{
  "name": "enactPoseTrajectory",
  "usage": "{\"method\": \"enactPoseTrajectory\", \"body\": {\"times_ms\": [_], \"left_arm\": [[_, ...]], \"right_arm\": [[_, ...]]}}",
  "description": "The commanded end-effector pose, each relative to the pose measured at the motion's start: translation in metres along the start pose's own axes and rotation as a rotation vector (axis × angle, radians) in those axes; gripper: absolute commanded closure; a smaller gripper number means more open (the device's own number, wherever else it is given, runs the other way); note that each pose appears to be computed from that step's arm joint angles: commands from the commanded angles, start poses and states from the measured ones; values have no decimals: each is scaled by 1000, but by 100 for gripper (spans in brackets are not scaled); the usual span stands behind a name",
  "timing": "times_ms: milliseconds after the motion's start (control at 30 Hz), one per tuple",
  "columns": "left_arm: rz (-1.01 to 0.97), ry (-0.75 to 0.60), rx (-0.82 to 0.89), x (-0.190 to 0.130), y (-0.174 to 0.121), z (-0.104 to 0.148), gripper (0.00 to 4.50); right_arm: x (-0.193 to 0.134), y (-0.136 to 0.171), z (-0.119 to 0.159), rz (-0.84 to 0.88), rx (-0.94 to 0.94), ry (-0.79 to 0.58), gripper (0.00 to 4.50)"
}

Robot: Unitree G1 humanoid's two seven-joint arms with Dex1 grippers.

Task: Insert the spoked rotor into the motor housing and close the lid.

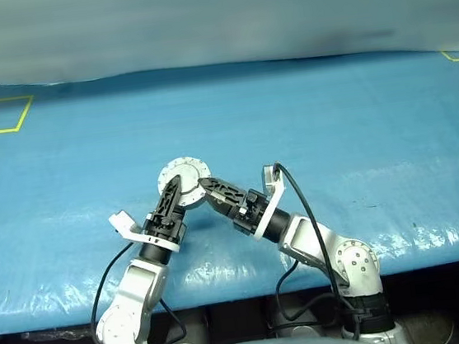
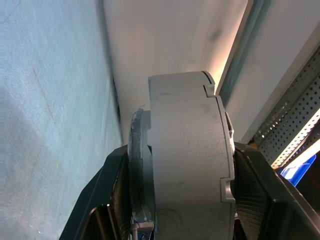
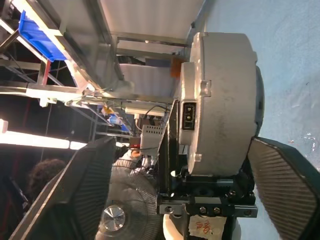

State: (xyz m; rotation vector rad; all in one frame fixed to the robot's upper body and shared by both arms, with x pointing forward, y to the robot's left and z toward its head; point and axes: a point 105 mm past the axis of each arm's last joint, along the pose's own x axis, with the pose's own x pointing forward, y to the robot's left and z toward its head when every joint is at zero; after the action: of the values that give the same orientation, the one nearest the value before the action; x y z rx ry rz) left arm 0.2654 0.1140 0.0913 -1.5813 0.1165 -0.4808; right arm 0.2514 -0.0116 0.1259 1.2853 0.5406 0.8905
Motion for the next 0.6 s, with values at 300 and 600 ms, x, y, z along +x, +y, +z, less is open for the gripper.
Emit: {"method": "enactPoseTrajectory", "body": {"times_ms": [300, 600], "left_arm": [[-5, -16, 87, 33, -11, 14, 208], [80, -120, 214, 67, -3, 61, 208]], "right_arm": [[-36, -19, 6, -82, -401, -37, 0], [-56, -49, 28, -352, -881, -200, 0]]}}
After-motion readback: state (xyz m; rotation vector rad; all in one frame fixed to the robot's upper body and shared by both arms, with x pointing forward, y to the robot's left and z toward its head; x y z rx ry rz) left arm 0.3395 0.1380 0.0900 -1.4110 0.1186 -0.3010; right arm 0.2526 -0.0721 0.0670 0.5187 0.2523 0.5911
